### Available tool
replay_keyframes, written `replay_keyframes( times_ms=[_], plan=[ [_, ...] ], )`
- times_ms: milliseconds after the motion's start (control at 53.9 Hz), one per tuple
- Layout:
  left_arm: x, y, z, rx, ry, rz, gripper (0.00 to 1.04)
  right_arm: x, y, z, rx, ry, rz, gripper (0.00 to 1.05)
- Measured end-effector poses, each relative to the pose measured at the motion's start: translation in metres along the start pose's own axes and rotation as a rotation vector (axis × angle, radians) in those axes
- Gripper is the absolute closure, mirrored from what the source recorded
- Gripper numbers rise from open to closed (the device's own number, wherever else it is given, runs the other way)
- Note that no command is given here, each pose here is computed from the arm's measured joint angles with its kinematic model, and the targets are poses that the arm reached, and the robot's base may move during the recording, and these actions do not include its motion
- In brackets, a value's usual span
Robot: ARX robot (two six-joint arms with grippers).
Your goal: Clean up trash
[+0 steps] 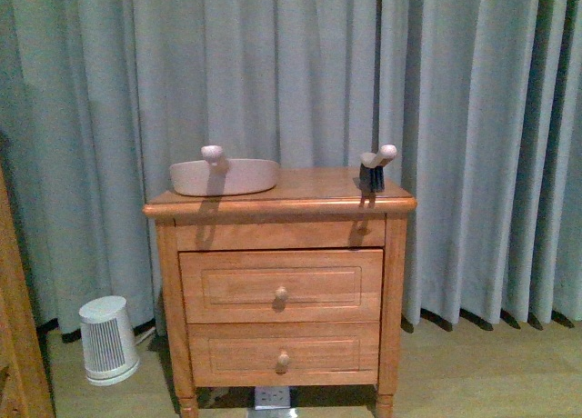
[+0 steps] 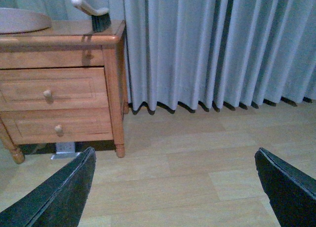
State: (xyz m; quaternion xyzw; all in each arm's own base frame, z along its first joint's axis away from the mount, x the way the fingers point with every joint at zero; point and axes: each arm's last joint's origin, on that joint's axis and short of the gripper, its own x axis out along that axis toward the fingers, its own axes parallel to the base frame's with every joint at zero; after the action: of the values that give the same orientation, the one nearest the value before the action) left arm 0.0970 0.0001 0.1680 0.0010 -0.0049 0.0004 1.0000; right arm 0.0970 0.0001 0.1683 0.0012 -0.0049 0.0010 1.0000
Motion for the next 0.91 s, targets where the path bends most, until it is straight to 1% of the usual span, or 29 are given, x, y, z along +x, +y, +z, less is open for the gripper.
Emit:
replay_keyframes(
  times_ms=[909],
  plan=[
    [0.0000, 0.0000, 0.0000, 0.000, 0.000, 0.000, 0.08, 0.0000, 0.0000, 0.0000, 0.000, 0.000, 0.000, 0.07]
  ],
)
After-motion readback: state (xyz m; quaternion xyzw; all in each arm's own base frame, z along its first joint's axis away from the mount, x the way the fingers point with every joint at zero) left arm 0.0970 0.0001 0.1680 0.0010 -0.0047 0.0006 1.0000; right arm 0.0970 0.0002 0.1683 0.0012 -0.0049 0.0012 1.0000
